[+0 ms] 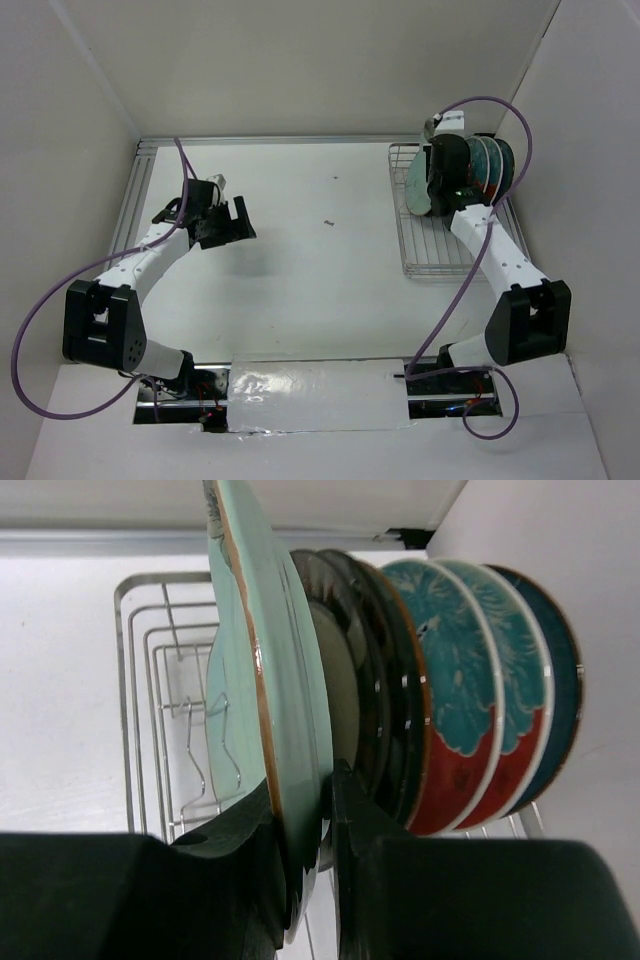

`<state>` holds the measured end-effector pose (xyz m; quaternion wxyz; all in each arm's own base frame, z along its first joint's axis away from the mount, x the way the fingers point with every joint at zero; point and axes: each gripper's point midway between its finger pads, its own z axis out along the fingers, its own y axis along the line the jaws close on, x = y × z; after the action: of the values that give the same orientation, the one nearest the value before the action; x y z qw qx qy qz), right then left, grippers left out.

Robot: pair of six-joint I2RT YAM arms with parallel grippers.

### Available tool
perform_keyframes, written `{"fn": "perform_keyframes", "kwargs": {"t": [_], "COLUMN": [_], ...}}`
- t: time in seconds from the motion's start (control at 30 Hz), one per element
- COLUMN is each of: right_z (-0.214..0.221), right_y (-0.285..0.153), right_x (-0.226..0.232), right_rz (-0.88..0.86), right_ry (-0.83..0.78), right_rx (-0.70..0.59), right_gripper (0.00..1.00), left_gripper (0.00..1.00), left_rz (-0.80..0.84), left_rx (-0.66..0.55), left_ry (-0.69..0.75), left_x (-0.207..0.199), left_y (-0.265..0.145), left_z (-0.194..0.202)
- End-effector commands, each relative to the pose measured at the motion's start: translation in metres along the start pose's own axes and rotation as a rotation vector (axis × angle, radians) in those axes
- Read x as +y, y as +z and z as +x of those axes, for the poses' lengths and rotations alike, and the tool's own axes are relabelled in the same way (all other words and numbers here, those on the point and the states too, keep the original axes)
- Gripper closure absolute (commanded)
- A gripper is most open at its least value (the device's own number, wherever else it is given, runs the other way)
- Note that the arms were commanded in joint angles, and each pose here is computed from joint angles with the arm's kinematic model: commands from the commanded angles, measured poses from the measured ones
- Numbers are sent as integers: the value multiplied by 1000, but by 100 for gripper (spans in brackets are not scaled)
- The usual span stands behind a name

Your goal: Load the plates into the dish rack

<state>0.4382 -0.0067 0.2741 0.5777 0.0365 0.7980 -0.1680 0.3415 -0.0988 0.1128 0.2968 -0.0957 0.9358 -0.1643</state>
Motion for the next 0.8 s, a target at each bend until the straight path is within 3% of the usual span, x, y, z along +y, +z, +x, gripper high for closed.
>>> {"fn": "perform_keyframes", "kwargs": {"t": [0.0, 0.77], "right_z": [-57, 25], "right_y": [2, 56], "right_x": [4, 44], "right_rz": [-33, -95], "right_ry": [92, 87], "right_rx": [-205, -3], "right_gripper": [100, 100], "left_gripper": [0, 0], "left_rz": [22, 29], "left_rx": [-59, -75], "left_ry": [45, 57], "left_x": [-9, -9], "left_y": [-6, -7], "left_z": [-20, -22]}}
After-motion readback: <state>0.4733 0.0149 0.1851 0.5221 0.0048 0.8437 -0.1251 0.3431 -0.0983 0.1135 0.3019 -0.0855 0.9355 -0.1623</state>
